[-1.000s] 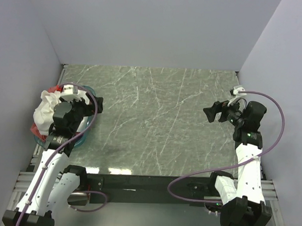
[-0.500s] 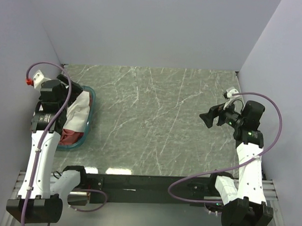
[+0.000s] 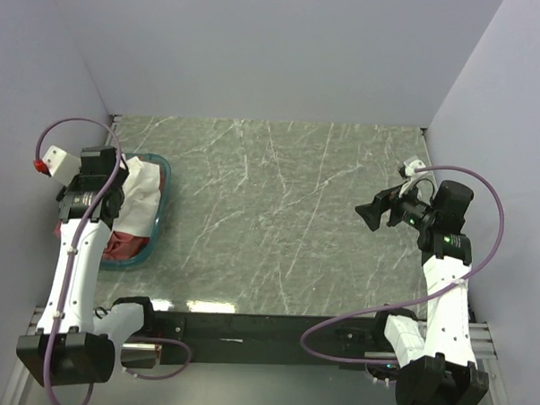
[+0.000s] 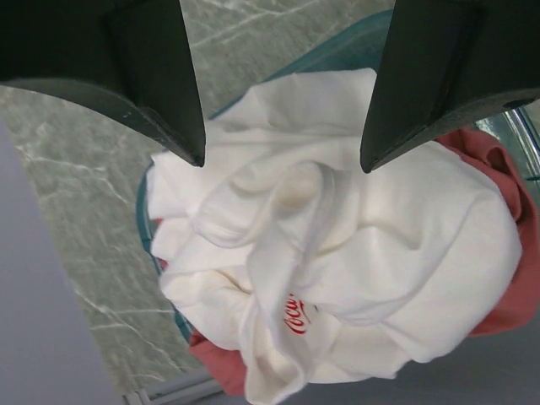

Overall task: Fold and stack the t-shirts
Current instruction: Grab the tshirt from the pile

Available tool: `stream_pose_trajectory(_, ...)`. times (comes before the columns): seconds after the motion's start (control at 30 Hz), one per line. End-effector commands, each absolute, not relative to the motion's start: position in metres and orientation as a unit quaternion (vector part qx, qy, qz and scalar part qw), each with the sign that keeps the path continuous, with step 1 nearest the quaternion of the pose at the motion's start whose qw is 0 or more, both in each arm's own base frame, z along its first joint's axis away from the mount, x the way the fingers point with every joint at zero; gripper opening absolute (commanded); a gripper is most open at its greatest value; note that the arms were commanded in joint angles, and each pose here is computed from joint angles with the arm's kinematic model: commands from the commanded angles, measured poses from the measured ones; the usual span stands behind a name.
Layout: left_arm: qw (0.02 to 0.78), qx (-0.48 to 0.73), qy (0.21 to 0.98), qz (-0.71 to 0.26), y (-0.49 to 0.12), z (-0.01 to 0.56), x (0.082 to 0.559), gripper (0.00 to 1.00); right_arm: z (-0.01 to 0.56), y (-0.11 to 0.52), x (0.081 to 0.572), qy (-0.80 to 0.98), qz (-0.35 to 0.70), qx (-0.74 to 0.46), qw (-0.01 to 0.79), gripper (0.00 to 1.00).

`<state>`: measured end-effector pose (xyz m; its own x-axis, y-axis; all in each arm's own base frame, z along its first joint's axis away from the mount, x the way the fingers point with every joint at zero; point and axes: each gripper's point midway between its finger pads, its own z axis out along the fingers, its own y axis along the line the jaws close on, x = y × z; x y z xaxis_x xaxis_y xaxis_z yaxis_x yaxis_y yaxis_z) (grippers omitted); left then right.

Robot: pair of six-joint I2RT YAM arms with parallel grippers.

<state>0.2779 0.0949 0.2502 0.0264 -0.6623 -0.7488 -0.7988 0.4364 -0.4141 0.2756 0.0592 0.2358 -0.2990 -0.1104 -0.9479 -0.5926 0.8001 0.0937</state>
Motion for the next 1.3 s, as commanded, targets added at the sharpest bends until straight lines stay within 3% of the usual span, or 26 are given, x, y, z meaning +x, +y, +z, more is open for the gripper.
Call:
stream_pose_trajectory(0.0, 0.485, -0.547, 0.673, 0.114, 0.114, 0.244, 0.273, 0.79, 0.256, 0.063, 0.276, 0.757, 0.216, -0.244, 0.566, 0.99)
stream_pose_trajectory(0.07, 0.486, -0.552, 0.666, 0.126, 0.124, 0.241, 0.275, 0.78, 0.256, 0.063, 0.276, 0.757, 0.216, -0.245, 0.566, 0.99)
stream_pose_trajectory(0.17, 0.494, -0.55, 0.661, 0.13, 0.131, 0.243, 0.278, 0.67, 0.255, 0.063, 0.276, 0.758, 0.216, -0.244, 0.565, 0.99)
stream_pose_trajectory(0.2, 0.497, -0.543, 0.664, 0.13, 0.13, 0.246, 0.279, 0.51, 0.256, 0.063, 0.276, 0.757, 0.216, -0.245, 0.566, 0.99)
stream_pose_trajectory(0.23, 0.502, -0.54, 0.663, 0.129, 0.131, 0.248, 0.28, 0.42, 0.256, 0.063, 0.275, 0.757, 0.216, -0.245, 0.566, 0.99)
stream_pose_trajectory(0.33, 0.524, -0.526, 0.658, 0.124, 0.131, 0.259, 0.28, 0.27, 0.256, 0.064, 0.275, 0.757, 0.22, -0.244, 0.565, 0.99)
stream_pose_trajectory(0.4, 0.542, -0.515, 0.653, 0.121, 0.131, 0.269, 0.279, 0.09, 0.256, 0.064, 0.275, 0.757, 0.22, -0.244, 0.565, 0.99)
stream_pose_trajectory(0.47, 0.565, -0.495, 0.653, 0.095, 0.124, 0.282, 0.278, 0.0, 0.256, 0.064, 0.275, 0.757, 0.219, -0.244, 0.566, 0.99)
stream_pose_trajectory(0.67, 0.678, -0.306, 0.666, -0.051, 0.061, 0.369, 0.289, 0.0, 0.257, 0.063, 0.275, 0.757, 0.217, -0.243, 0.567, 0.99)
stream_pose_trajectory(0.83, 0.747, -0.181, 0.607, -0.2, 0.0, 0.475, 0.282, 0.0, 0.256, 0.063, 0.276, 0.758, 0.218, -0.242, 0.565, 0.99)
stream_pose_trajectory(1.07, 0.78, -0.051, 0.491, -0.385, -0.064, 0.606, 0.247, 0.0, 0.257, 0.062, 0.276, 0.759, 0.214, -0.237, 0.568, 0.99)
stream_pose_trajectory(1.27, 0.774, 0.036, 0.445, -0.448, -0.104, 0.663, 0.232, 0.01, 0.256, 0.06, 0.278, 0.76, 0.213, -0.232, 0.568, 0.99)
